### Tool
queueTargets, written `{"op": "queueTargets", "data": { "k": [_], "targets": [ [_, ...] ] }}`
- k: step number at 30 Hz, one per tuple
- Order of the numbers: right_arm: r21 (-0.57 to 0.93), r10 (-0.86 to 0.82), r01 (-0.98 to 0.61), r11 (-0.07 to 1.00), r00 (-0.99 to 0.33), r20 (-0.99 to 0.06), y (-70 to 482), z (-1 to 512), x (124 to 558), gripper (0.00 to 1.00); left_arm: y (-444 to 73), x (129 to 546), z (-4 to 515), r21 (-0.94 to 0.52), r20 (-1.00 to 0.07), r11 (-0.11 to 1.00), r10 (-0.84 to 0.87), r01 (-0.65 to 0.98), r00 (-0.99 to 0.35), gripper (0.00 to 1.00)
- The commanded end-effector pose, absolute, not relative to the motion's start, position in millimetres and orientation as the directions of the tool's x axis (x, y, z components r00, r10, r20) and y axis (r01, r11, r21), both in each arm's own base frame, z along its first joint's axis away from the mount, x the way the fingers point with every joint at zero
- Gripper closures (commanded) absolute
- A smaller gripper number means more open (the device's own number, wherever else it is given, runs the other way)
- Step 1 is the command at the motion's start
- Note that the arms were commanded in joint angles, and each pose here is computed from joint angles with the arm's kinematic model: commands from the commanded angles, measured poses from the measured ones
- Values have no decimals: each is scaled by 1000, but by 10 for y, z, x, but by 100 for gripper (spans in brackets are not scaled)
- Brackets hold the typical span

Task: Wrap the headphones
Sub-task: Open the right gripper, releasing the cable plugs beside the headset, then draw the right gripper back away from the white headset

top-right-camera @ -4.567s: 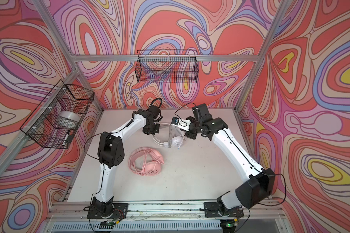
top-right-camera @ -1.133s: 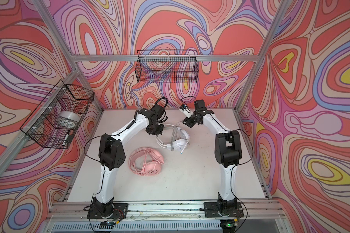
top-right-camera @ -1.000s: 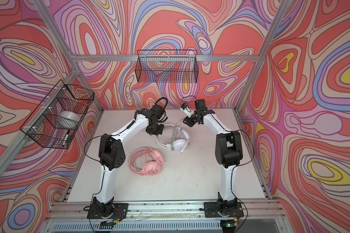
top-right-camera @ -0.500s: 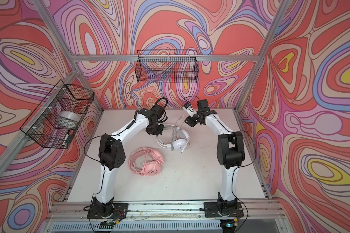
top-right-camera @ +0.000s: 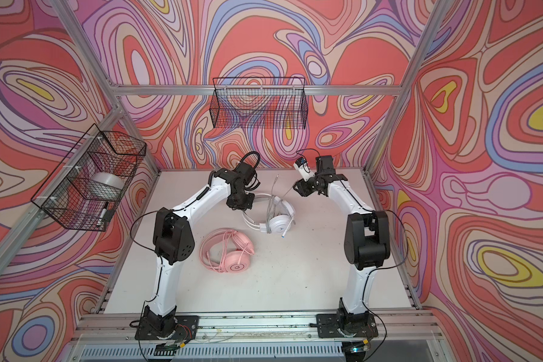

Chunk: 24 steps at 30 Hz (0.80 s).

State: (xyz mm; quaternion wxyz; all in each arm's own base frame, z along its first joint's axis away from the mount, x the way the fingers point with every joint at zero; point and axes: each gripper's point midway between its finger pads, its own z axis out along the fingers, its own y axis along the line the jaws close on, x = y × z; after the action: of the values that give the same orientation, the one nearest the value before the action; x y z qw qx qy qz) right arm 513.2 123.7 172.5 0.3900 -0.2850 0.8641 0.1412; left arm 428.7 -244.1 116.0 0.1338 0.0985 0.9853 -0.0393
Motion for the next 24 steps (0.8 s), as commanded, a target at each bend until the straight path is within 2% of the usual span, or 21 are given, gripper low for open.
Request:
{"op": "queueTargets", "data": {
  "k": [1,7,15,24],
  "targets": [
    [13,-335,-577,817,-493,-803,1161,2008,5190,46,-2495,4162,1235,-80,-247,972,195,220,-949,100],
    [50,-283,-575,817,-475,-833,1165,2202,5195,38,-2500,4151,1189,-82,-234,972,195,219,-952,100],
    [73,-274,-539,839,-534,-800,1056,2122,5261,38,-2508,4143,1176,-83,-230,971,200,224,-953,100],
    [120,-184,-521,845,-494,-850,1095,2437,5213,38,-2500,4158,1159,-78,-229,975,186,209,-955,100]
  ]
}}
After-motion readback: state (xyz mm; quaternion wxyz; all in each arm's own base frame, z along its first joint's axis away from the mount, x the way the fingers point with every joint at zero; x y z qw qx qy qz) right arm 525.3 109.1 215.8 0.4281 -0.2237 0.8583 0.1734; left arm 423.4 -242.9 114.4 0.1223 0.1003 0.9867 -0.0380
